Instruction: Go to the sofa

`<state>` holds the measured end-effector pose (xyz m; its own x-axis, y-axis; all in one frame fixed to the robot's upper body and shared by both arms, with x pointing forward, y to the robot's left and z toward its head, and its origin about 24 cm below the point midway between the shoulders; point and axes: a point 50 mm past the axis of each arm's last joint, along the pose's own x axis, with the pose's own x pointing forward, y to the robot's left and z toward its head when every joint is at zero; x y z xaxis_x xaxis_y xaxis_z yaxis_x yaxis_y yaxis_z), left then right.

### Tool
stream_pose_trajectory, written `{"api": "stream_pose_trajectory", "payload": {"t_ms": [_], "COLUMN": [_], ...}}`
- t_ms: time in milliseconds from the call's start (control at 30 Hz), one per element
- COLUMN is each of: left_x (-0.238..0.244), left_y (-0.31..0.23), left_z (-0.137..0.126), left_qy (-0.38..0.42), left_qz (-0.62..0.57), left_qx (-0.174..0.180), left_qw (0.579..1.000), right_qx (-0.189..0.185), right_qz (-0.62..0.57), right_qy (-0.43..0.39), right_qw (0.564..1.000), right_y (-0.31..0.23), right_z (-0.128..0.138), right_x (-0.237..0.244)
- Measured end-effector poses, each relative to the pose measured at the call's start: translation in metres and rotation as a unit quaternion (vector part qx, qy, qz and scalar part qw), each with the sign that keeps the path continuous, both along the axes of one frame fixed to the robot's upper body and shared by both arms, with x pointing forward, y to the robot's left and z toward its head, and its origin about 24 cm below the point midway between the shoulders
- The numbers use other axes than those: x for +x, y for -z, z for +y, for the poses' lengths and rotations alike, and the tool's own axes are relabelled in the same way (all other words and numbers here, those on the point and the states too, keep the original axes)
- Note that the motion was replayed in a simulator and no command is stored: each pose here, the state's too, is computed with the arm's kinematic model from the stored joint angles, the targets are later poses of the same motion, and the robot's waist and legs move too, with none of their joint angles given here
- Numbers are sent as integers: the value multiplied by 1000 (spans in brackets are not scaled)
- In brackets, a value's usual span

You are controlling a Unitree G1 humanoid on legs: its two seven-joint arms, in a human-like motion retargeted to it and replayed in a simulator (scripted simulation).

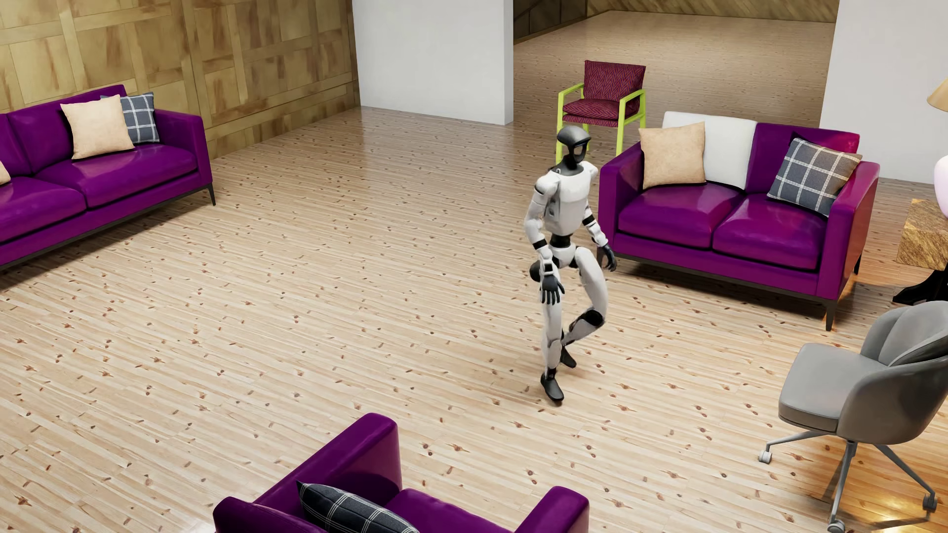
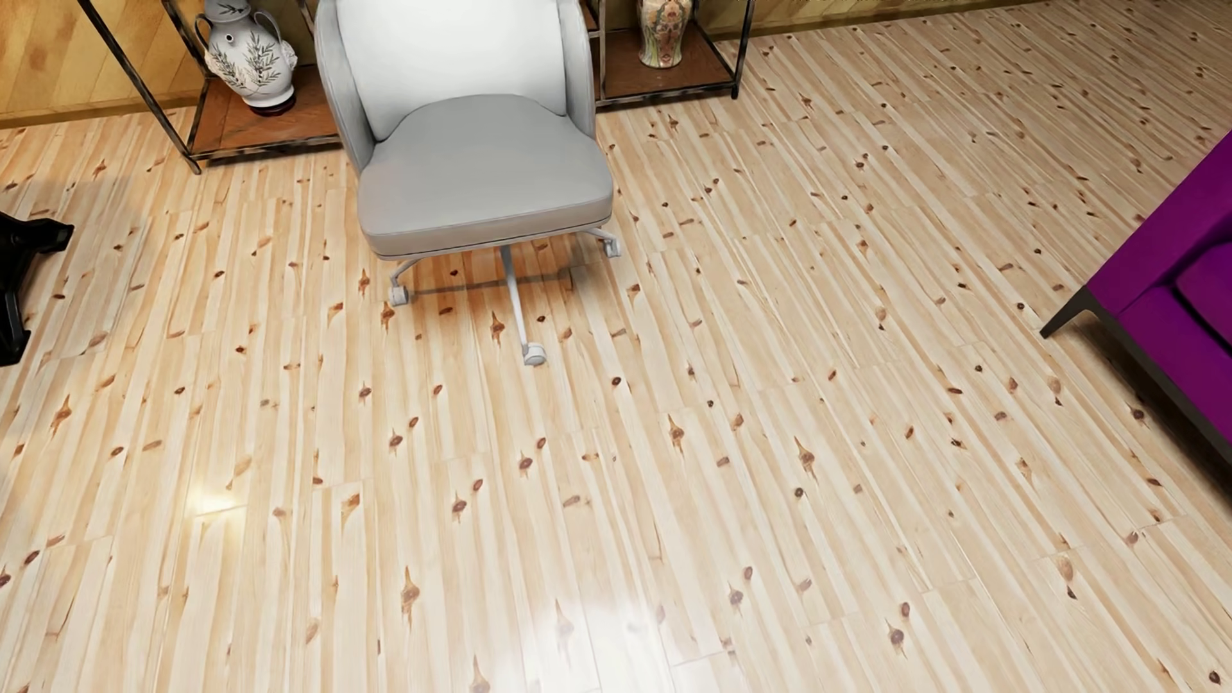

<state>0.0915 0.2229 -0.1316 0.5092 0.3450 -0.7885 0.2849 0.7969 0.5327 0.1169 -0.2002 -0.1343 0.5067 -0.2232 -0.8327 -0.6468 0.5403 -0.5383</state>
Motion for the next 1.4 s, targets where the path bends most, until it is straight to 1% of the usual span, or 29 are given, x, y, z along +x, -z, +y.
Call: {"api": "stream_pose_trajectory", "payload": {"t_ms": [100, 233, 300, 433, 500, 567, 667, 767, 967, 1067, 1233, 1400], "left_x": [-16, -29, -32, -19, -8, 4, 14, 15, 22, 25, 25, 13], "left_y": [4, 5, 7, 9, 6, 2, -1, -1, -2, -2, 2, 8], "left_z": [3, 5, 2, -10, -15, -19, -22, -17, -16, -13, -20, -19], "left_qy": [-23, -49, -56, 11, 39, 51, 35, 33, 45, 34, 19, 10], "left_qz": [25, 40, 45, 51, 34, 11, -14, -18, -9, -7, 0, 26], "left_qx": [-4, -18, -22, -22, -18, -13, -19, -14, -7, -4, -19, -23], "left_qw": [999, 998, 997, 998, 999, 999, 999, 999, 999, 999, 1000, 999], "right_qx": [-1, 9, 6, -13, -21, -23, -21, -17, -10, -6, -10, -10], "right_qz": [-67, -121, -116, -71, -25, 13, 47, 55, 28, 12, 2, 5], "right_qy": [3, -26, -32, -20, -36, -47, -54, -58, -70, -77, -84, -77], "right_qw": [998, 992, 993, 997, 999, 999, 997, 997, 997, 997, 996, 997], "right_y": [-13, -28, -29, -18, -10, -5, 0, 2, -2, -4, -6, -5], "right_z": [1, 10, 10, 2, -1, -3, -5, -2, 4, 10, 10, 9], "right_x": [27, 48, 48, 27, 13, 0, -10, -12, 4, 9, 16, 19]}}
